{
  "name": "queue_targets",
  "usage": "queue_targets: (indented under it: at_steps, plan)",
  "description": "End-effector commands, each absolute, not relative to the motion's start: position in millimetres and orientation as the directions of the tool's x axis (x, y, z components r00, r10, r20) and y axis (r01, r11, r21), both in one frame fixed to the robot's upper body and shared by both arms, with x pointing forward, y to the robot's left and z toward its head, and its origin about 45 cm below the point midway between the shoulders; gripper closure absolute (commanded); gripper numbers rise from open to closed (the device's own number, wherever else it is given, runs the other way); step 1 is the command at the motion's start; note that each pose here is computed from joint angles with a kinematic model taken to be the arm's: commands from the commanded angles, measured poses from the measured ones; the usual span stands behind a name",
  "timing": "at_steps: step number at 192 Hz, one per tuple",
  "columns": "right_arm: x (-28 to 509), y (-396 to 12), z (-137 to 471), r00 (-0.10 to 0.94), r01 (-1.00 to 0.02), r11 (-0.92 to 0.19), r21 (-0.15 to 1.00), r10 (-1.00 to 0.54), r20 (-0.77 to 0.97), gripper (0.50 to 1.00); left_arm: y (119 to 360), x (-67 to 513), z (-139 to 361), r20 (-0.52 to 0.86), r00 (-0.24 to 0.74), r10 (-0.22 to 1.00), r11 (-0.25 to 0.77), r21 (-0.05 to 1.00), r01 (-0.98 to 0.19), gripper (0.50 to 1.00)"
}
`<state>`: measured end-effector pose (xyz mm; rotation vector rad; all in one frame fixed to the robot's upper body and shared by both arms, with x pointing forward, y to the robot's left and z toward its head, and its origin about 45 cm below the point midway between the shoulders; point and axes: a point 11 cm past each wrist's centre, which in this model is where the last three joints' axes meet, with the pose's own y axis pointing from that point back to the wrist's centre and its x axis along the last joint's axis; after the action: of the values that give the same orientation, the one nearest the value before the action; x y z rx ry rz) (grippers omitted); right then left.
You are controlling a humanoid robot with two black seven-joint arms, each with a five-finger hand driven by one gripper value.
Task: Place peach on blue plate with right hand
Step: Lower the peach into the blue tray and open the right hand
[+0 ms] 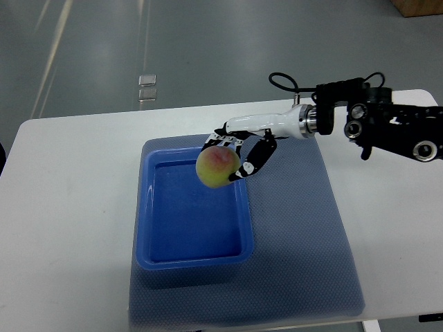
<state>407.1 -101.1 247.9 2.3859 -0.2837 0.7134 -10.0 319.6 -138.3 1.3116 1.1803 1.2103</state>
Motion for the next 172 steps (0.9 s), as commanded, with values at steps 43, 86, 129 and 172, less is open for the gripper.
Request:
queue_targets:
  at_steps: [43,86,129,172]
  plan:
    - [398.8,-49.8,193.5,0.839,-0.343,-0.758,0.555,0.019,0.544,1.000,319.7,-10.2,-138.3,0.069,0.038,0.997,-0.071,0.997,0.044,0.500]
    - [398.8,-57.3,180.8,0.842,-0.352,-0.739,0.575,0.018,0.539,0.789,319.7,-11.1,-138.3,0.069,0.038,0.997,-0.071,0.996,0.046,0.500]
    - [405.8,-64.6,189.8,0.845,-0.365,-0.739,0.566,-0.009,0.535,0.560,320.2,-11.0,-138.3,0.070,0.038,0.997,-0.072,0.996,0.046,0.500]
    - [445.2,-101.5,262.9,0.834,-0.449,-0.775,0.445,-0.184,0.521,0.562,319.7,-11.1,-138.3,0.069,0.038,0.997,-0.071,0.996,0.046,0.500]
